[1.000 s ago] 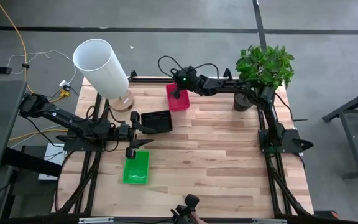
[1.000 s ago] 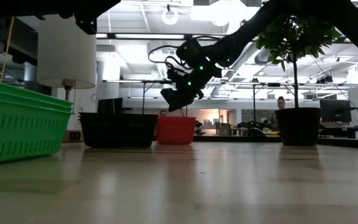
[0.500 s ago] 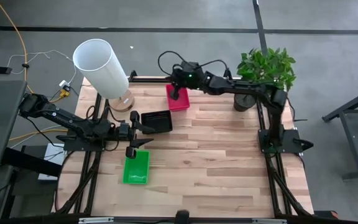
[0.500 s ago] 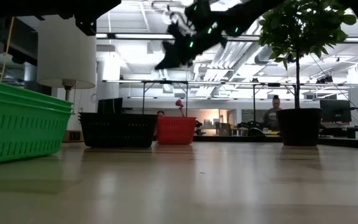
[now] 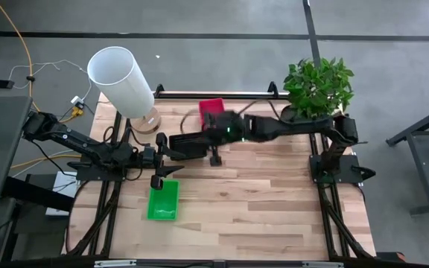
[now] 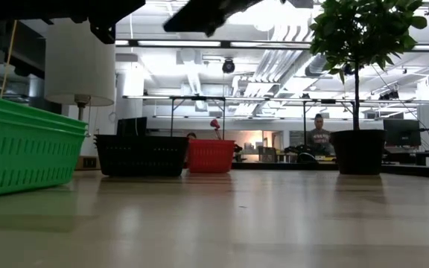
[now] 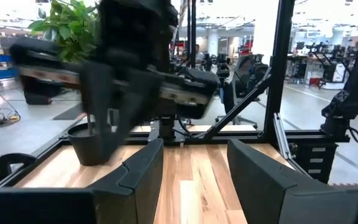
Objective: Stack baskets by color
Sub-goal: Return to Home Position
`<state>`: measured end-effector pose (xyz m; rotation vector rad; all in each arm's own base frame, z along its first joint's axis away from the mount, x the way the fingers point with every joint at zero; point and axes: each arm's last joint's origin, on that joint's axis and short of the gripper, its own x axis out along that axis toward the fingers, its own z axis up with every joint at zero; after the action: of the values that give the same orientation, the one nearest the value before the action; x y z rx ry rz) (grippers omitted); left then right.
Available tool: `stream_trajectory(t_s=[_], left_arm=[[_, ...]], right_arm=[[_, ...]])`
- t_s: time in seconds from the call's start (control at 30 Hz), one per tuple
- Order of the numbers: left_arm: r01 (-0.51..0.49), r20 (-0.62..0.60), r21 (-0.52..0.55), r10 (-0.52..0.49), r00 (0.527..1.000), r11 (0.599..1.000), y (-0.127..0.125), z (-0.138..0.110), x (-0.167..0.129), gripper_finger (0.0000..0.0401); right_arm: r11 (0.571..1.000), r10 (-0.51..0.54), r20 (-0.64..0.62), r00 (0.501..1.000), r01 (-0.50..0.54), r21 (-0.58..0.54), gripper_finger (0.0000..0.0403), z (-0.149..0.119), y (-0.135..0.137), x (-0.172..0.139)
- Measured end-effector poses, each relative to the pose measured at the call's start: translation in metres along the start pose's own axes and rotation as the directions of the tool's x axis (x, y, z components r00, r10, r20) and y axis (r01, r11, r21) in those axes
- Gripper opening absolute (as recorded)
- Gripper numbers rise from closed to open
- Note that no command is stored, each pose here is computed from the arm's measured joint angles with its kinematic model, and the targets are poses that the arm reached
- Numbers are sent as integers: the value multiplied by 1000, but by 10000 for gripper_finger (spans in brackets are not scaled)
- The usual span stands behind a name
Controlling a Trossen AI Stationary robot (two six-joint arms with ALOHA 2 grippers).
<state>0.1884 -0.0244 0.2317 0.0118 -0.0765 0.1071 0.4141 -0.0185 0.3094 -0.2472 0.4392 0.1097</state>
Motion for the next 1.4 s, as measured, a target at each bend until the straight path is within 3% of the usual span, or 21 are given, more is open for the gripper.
stream_trajectory(t_s=[0.1, 0.2, 0.27, 0.43, 0.57, 0.7, 0.87, 1.4], left_arm=[[0, 1, 0, 0, 1000, 1000, 0, 0, 0, 166], [-32, 1, 14, 32, 999, 999, 1, 0, 0, 166], [-55, 0, 22, 55, 998, 998, 2, 0, 0, 166], [-79, 1, 26, 79, 997, 997, 2, 0, 0, 166], [-86, 4, 43, 86, 996, 995, 4, 1, 0, 166], [-100, 3, 41, 100, 995, 994, 7, 0, 1, 166], [-95, -1, 30, 95, 995, 995, 8, 0, 1, 166], [-91, 2, 54, 91, 996, 994, 8, 0, 1, 166]], right_arm=[[1000, -11, -100, 995, 10, -13, 0, 2, 18, -14], [998, -50, -111, 993, 47, -28, 0, 10, 33, -37], [996, -82, -78, 994, 79, -33, 0, 7, 44, -54], [981, -181, 32, 983, 178, 79, 0, -29, 66, -96], [975, -155, 154, 976, 127, 180, 0, -55, 83, -113], [972, -132, 250, 959, 76, 220, 0, -62, 94, -119], [973, -122, 277, 953, 59, 225, 0, -66, 99, -119], [971, -133, 240, 961, 78, 227, 0, -70, 98, -118]])
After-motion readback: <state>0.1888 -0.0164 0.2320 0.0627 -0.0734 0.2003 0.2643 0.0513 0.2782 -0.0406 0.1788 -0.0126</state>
